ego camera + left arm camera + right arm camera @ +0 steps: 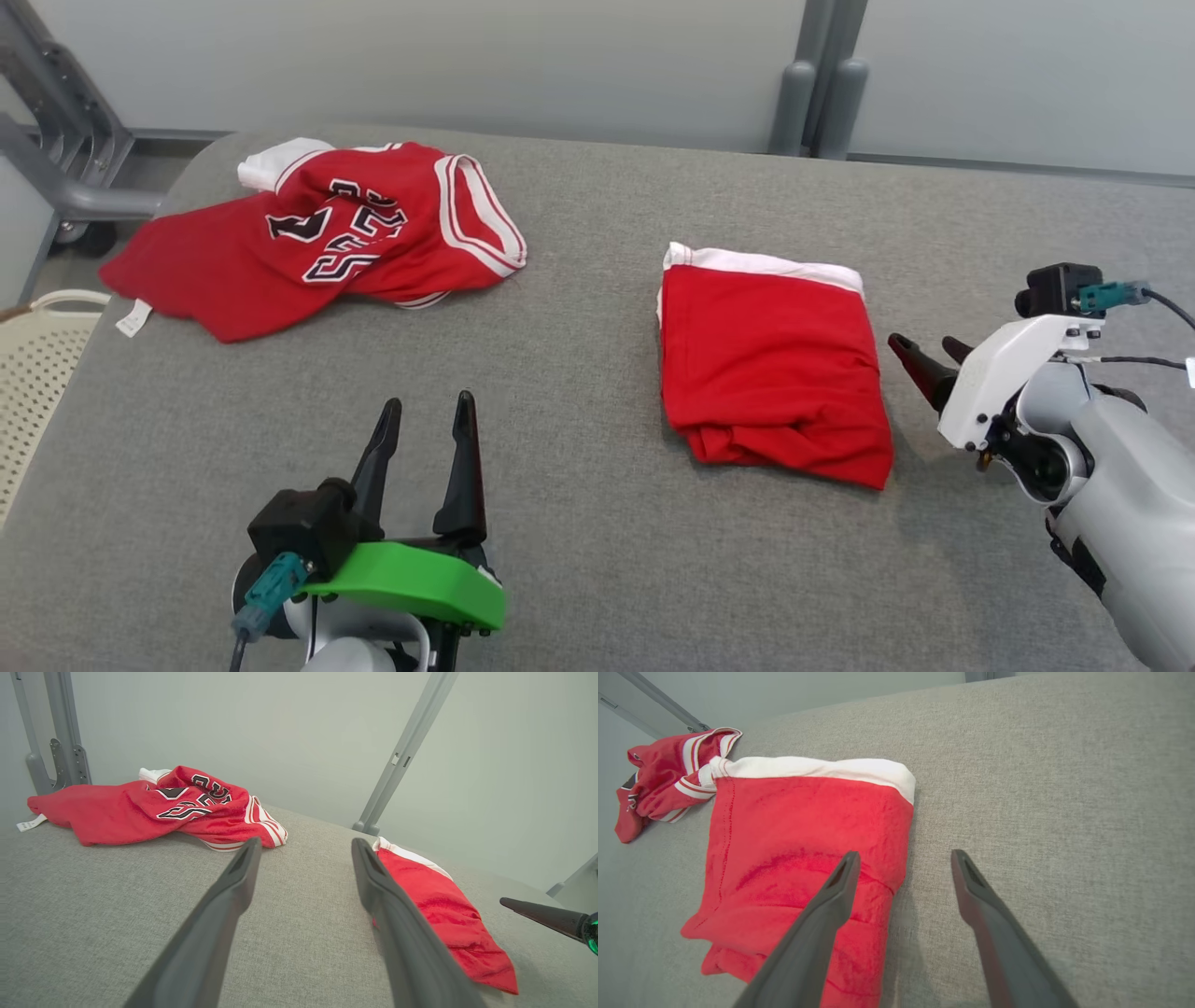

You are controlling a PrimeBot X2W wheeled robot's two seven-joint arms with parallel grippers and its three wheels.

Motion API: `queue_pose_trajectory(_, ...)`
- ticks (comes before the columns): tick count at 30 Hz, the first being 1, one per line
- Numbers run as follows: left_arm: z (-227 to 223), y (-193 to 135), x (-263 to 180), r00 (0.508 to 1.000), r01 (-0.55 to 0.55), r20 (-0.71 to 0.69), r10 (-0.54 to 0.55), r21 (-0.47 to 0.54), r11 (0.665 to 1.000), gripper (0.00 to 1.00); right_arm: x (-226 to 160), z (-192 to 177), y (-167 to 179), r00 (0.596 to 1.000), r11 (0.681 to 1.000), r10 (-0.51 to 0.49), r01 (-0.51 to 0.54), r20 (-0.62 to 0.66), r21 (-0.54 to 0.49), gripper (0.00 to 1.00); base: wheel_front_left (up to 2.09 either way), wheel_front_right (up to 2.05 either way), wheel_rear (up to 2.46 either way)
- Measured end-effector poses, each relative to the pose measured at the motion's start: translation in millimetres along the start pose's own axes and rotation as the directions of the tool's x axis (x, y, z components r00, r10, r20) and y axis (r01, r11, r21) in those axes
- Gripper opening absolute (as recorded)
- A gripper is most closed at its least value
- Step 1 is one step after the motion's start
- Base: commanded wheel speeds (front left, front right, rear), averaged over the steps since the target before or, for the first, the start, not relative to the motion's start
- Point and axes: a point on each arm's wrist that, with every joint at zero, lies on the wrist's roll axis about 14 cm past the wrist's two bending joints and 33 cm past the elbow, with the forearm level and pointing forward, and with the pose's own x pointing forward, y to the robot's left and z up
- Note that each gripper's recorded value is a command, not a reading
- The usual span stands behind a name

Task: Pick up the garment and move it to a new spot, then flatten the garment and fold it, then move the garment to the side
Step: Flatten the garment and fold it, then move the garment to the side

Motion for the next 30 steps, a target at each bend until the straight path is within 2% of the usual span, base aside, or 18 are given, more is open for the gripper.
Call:
queue_pose_trajectory(5,-2,13,2,0.999,-0.040,-0.002,0.040,0.003,0.999,1.00,17,-19,1,0.991,0.998,0.024,-0.016,-0.128,0.061,1.00,0.00,0.00,0.00)
queue_pose_trajectory(12,-5,28,2,0.996,-0.091,-0.008,0.091,0.009,0.996,1.00,37,-43,11,0.959,0.995,0.068,-0.044,-0.275,0.092,1.00,0.00,0.00,0.00)
queue_pose_trajectory(19,-8,37,2,0.992,-0.122,-0.013,0.122,0.014,0.992,1.00,47,-50,14,0.941,0.995,0.079,-0.054,-0.330,0.083,1.00,0.00,0.00,0.00)
queue_pose_trajectory(20,-8,37,2,0.992,-0.122,-0.013,0.122,0.014,0.992,1.00,47,-51,14,0.940,0.995,0.078,-0.053,-0.332,0.085,0.78,0.00,0.00,0.00)
queue_pose_trajectory(21,-8,37,3,0.993,-0.121,-0.013,0.121,0.014,0.993,1.00,48,-51,14,0.941,0.994,0.079,-0.051,-0.330,0.092,0.45,0.00,0.00,0.00)
queue_pose_trajectory(22,-9,37,4,0.993,-0.120,-0.014,0.120,0.014,0.993,1.00,48,-50,13,0.942,0.994,0.078,-0.049,-0.325,0.096,0.26,0.00,0.00,0.00)
queue_pose_trajectory(23,-9,36,4,0.993,-0.117,-0.015,0.117,0.016,0.993,1.00,48,-49,13,0.943,0.994,0.077,-0.048,-0.323,0.096,0.00,0.00,0.00,0.00)
queue_pose_trajectory(30,-7,27,13,0.997,-0.081,-0.002,0.081,0.023,0.996,1.00,46,-39,8,0.957,0.996,0.065,-0.044,-0.283,0.079,0.00,0.00,0.00,0.00)
